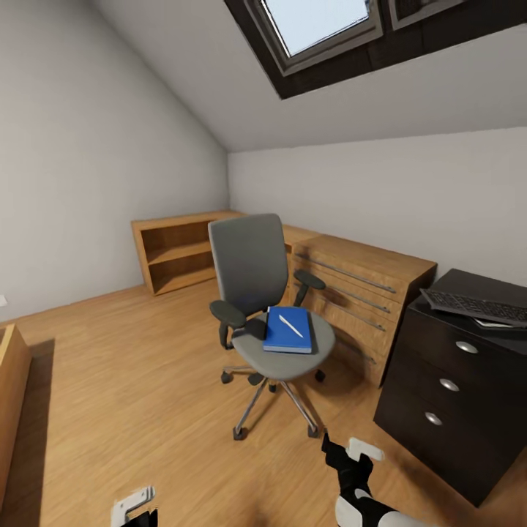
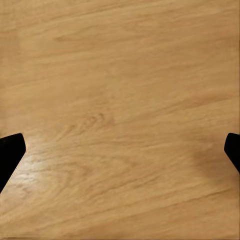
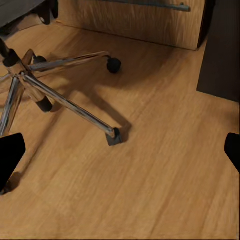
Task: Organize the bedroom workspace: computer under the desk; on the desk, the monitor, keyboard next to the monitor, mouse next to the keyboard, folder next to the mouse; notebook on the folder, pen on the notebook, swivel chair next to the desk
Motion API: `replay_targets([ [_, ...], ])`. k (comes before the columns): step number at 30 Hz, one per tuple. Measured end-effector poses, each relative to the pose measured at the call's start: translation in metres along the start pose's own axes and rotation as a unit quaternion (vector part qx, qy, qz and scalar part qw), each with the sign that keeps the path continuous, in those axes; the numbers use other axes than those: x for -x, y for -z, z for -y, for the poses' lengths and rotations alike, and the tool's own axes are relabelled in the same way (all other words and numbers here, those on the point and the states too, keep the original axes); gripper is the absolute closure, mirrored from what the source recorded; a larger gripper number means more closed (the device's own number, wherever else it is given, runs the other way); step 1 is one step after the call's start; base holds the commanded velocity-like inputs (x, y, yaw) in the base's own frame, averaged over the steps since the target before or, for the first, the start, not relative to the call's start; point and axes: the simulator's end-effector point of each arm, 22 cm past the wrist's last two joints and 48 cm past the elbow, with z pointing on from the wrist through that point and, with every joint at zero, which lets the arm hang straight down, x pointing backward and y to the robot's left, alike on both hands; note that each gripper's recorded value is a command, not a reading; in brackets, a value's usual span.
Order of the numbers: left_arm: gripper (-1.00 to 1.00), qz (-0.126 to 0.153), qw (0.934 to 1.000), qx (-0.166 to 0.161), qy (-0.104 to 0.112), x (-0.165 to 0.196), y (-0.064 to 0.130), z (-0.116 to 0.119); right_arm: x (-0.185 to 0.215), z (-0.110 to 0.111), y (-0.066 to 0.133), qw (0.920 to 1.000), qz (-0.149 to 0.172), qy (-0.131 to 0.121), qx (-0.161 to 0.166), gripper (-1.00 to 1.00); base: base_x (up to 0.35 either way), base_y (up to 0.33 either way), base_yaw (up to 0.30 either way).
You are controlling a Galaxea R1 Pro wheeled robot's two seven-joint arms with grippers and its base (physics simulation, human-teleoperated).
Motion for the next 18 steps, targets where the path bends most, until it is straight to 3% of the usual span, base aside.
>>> replay_targets([
  [8, -1.0, 0.007, 0.9998, 0.02, -0.004, -0.026, 0.0, -0.018, -0.045, 0.024, 0.024, 0.9994, -0.03, 0.011, -0.012, -1.0, 0.0, 0.0, -0.001],
  [18, -1.0, 0.006, 0.9997, 0.024, -0.005, -0.031, 0.0, -0.022, -0.055, 0.032, 0.03, 0.9991, -0.037, 0.015, -0.016, -1.0, 0.0, 0.0, 0.0],
])
